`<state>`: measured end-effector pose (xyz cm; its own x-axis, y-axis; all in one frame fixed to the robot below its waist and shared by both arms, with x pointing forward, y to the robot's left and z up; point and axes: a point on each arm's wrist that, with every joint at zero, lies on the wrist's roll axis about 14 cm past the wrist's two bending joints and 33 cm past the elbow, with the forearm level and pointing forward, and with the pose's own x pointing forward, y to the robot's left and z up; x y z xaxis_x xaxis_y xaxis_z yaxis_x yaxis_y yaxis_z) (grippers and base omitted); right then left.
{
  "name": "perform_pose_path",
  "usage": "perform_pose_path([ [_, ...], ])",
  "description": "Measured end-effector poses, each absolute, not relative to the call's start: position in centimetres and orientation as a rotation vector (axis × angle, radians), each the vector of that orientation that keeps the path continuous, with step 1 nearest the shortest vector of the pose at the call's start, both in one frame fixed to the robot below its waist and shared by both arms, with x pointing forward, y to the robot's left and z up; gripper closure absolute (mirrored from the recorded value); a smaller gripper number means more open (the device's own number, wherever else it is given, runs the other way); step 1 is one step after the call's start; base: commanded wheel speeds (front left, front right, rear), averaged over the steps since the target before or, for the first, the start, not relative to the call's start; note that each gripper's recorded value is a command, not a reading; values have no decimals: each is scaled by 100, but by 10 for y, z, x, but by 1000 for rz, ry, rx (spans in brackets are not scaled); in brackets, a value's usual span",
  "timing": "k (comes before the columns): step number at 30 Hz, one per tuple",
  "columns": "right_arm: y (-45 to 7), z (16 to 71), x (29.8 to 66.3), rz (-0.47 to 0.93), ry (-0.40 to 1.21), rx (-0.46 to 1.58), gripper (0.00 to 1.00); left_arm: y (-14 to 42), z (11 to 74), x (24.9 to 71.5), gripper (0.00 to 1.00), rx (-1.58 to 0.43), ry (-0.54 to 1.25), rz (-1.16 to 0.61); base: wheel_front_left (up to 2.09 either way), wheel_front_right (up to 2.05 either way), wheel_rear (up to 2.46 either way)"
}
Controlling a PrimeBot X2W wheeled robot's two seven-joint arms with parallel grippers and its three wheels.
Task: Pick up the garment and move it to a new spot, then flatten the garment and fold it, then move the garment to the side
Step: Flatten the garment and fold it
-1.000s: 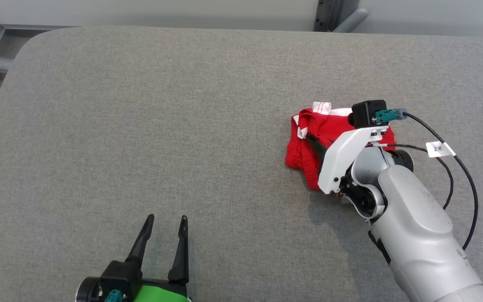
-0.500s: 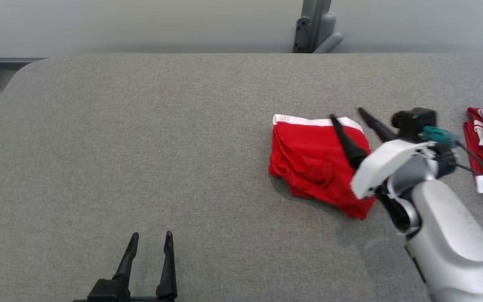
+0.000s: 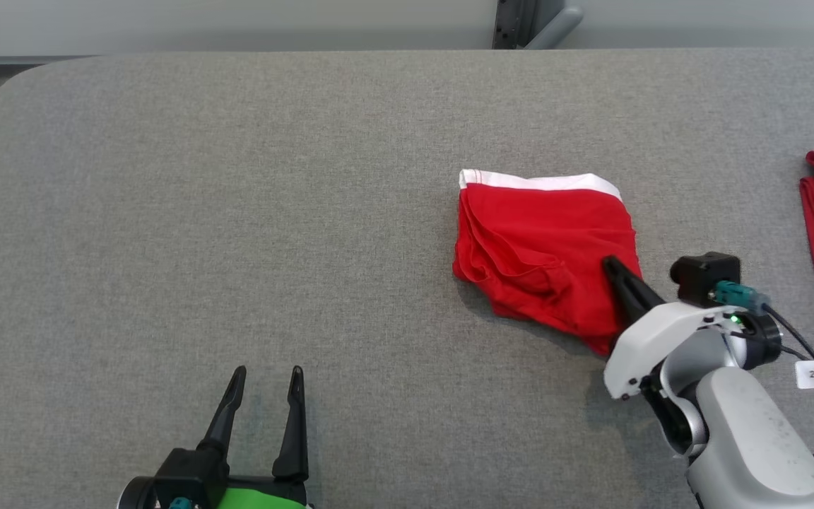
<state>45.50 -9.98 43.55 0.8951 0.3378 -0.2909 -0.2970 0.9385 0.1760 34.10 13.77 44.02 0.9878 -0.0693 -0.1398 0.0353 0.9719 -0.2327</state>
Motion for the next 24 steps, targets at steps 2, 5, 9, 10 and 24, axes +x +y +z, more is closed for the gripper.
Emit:
perform_pose_path([
  [2,-84,424,453,366,353,138,100,139,438,343,0,-230,152,-48,0,0,0],
  [5,-61,417,454,422,366,140,100,143,436,343,0,-228,159,-37,0,0,0],
  [9,-28,410,443,516,381,126,100,148,436,342,0,-224,157,-20,0,0,0],
  [10,-22,409,439,535,386,126,100,149,437,341,0,-223,155,-18,0,0,0],
  [24,35,433,403,740,292,46,100,155,450,326,0,-229,114,15,0,0,0],
])
